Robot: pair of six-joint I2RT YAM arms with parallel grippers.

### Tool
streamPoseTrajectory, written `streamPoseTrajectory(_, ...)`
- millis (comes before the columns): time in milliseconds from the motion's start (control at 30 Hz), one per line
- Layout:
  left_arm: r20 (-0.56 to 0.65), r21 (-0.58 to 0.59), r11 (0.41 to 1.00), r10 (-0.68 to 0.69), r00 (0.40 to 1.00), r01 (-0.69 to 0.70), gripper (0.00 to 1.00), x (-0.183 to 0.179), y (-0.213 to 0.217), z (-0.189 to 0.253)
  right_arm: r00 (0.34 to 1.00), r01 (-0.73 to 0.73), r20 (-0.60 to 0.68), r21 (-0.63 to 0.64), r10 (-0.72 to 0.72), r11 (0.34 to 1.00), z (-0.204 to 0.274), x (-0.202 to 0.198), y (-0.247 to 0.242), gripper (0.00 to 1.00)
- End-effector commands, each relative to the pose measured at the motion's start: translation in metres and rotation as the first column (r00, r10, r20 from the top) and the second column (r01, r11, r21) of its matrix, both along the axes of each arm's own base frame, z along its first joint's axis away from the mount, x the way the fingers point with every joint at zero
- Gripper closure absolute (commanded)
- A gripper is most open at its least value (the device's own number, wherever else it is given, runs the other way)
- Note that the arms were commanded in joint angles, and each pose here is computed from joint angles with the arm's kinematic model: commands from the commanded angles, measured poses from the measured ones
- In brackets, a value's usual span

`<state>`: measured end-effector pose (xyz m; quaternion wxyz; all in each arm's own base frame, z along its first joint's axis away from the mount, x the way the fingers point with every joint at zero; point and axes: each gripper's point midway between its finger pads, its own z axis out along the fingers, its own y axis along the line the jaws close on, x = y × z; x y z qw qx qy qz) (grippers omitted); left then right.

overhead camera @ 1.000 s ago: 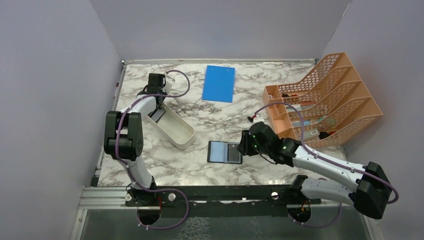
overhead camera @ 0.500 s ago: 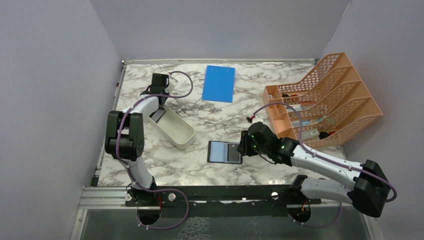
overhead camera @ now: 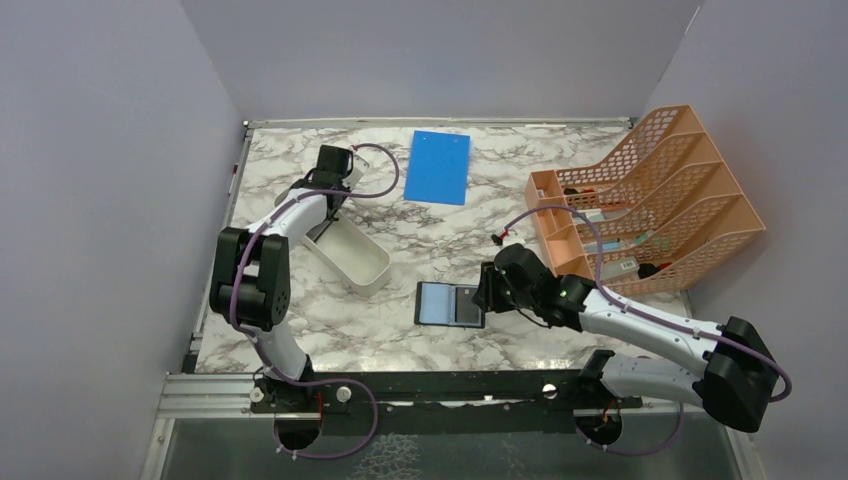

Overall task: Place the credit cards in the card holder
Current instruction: Pick up the credit card from the storage box.

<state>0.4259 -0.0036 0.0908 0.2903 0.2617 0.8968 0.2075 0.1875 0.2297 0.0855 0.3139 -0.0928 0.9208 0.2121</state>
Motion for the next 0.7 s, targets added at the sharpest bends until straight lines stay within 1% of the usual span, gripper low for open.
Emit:
streamPoseTrajectory(0,0.077,-0.009,1.000,0.026,0.997,-0.025,1.00,0.001,-0.003,0.032,1.000,-0.015,0.001,0.041,0.015,0.999,0.007,0.001,0.010,0.62)
streamPoseTrajectory(233,0.097,-0.022,0.998,0.057,0.994,-0.055,1.00,-0.003,-0.001,0.042,1.000,-0.015,-0.006,0.056,0.015,0.998,0.009,-0.002,0.009,0.62)
streamPoseTrajectory(367,0.142,-0.072,0.993,0.101,0.985,-0.091,1.00,-0.001,-0.002,0.054,0.999,-0.035,-0.010,0.088,0.036,0.996,0.012,-0.006,0.014,0.62)
streamPoseTrajectory(533,0.188,-0.147,0.979,0.171,0.967,-0.144,1.00,-0.007,-0.004,0.067,0.999,-0.041,-0.010,0.120,0.042,0.992,0.015,-0.009,0.015,0.62)
streamPoseTrajectory(667,0.209,-0.272,0.953,0.196,0.958,-0.136,1.00,-0.014,-0.016,0.077,0.999,-0.046,-0.012,0.139,0.048,0.989,0.020,-0.012,0.016,0.62)
